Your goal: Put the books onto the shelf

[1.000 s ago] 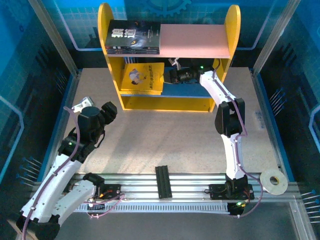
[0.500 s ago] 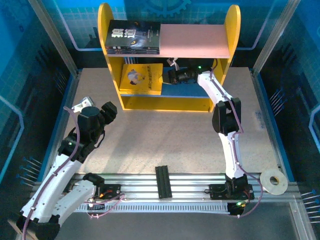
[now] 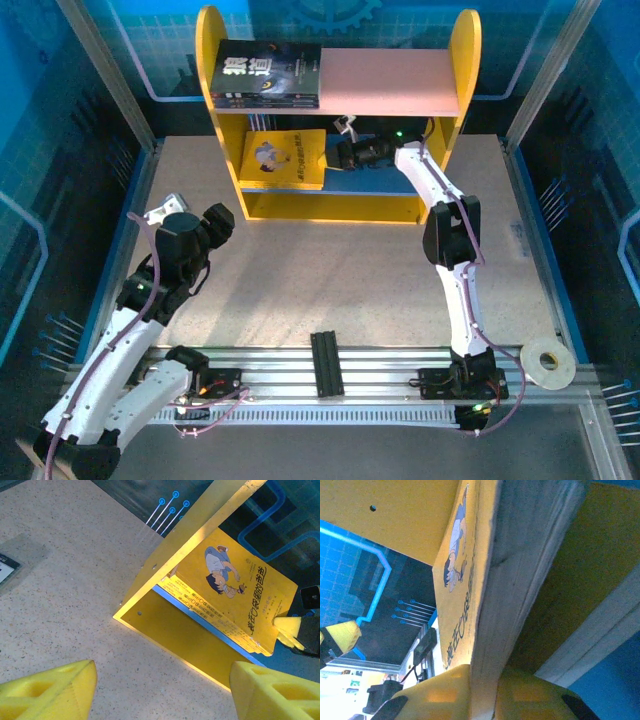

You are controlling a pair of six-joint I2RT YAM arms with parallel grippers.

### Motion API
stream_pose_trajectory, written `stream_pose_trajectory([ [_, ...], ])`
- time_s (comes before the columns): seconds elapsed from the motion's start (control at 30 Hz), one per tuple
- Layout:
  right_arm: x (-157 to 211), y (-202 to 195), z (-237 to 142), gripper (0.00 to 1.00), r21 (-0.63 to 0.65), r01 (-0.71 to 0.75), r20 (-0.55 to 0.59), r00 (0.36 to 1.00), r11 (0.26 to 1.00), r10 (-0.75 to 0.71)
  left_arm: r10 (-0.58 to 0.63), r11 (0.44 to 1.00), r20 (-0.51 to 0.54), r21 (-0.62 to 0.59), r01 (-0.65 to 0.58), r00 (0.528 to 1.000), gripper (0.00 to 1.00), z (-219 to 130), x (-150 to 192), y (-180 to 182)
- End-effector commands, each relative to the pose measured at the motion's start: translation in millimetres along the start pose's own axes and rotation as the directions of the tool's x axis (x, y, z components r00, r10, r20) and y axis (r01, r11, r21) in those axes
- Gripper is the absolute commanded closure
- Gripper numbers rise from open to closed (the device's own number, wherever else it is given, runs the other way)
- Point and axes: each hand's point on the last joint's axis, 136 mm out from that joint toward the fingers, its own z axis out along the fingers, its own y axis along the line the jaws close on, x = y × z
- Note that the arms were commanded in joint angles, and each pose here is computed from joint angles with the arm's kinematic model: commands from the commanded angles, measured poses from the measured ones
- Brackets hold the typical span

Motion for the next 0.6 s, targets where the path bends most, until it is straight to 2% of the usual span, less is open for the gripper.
stream_pose_trajectory([
  [0.0,-3.5,9.0,-7.8,0.83,-0.033,0.030,0.004,1.000,0.999,-0.030,0.014,1.000,-0.009,0.007,-0.014,1.000,0.29,2.7,0.7,-1.3],
  [0.57,-7.4,10.5,14.1,0.80,-0.060,0.031,-0.004,1.000,0.998,-0.031,0.017,1.000,-0.016,0.009,-0.017,1.000,0.29,5.3,0.9,-3.3],
])
